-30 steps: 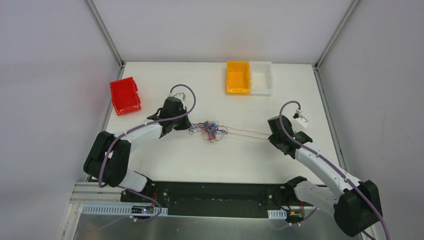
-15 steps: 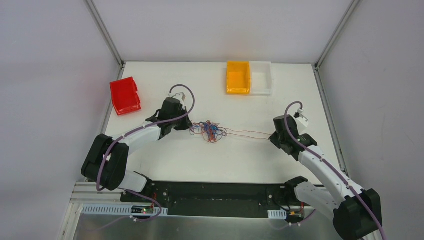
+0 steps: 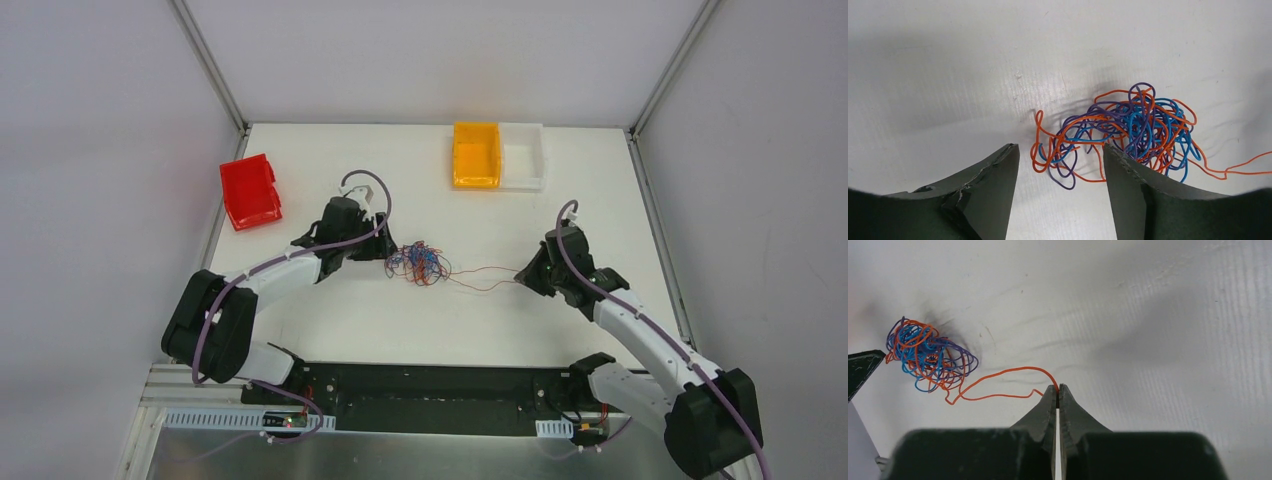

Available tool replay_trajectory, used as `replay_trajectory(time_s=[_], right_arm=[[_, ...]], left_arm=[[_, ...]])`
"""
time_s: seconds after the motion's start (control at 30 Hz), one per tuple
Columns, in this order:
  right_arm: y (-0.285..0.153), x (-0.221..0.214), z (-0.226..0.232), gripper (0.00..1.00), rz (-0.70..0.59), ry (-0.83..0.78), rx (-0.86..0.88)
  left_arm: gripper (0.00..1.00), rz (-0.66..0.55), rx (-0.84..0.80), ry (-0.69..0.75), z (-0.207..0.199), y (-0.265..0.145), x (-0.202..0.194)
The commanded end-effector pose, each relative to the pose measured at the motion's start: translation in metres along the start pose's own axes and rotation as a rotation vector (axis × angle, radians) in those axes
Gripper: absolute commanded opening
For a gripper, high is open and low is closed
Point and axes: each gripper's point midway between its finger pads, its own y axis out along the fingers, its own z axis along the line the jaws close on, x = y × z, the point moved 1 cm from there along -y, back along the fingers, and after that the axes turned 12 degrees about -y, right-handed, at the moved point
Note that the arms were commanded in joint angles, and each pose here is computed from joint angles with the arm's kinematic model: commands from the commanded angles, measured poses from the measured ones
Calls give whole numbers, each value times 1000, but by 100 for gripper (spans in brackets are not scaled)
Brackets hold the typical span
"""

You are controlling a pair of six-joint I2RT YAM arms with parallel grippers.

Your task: Untangle the cables

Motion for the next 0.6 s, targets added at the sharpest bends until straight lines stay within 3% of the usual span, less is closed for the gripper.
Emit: replay_trajectory(time_s=[0.0,0.17,0.23,0.57], right_arm=[[-13,20,43,0,-4,-66,161],[-35,43,79,0,-34,-129,249],[-45,50,93,0,-36,-152,281],[-106,88,158,0,-81,-244,463]], left_arm=[[66,-80,-73,77,-22,-12,11],[77,-137,-134,143,-38,-21,11],[89,-157,-170,174,-47,-25,11],[92,-249,-359,233,-78,-39,10]])
